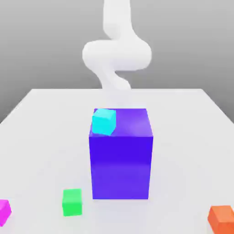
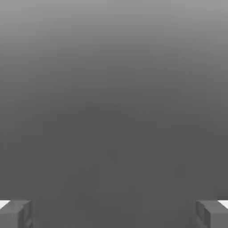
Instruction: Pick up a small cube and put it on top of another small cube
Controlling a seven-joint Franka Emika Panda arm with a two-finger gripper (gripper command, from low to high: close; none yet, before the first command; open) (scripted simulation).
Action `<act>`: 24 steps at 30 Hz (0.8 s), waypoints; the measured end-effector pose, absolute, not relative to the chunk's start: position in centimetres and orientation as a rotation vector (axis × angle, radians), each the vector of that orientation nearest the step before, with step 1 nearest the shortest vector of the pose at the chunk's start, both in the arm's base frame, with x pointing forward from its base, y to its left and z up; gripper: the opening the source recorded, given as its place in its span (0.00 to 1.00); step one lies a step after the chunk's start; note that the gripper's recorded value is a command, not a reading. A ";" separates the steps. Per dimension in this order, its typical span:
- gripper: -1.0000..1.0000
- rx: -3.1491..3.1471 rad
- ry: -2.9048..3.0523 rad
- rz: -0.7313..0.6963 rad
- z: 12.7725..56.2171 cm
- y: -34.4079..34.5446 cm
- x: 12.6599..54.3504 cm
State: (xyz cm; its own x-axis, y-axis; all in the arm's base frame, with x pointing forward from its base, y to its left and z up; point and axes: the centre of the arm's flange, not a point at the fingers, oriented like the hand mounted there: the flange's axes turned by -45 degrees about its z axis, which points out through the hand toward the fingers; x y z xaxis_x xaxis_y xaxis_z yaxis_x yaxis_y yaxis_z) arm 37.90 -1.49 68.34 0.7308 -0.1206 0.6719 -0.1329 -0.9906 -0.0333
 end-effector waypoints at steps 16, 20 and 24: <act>0.50 2.681 -1.372 0.532 44.9 -18.2 49.9; 0.50 2.543 -1.664 0.391 38.1 -23.7 49.3; 0.50 2.415 -1.903 0.253 31.2 -26.9 48.5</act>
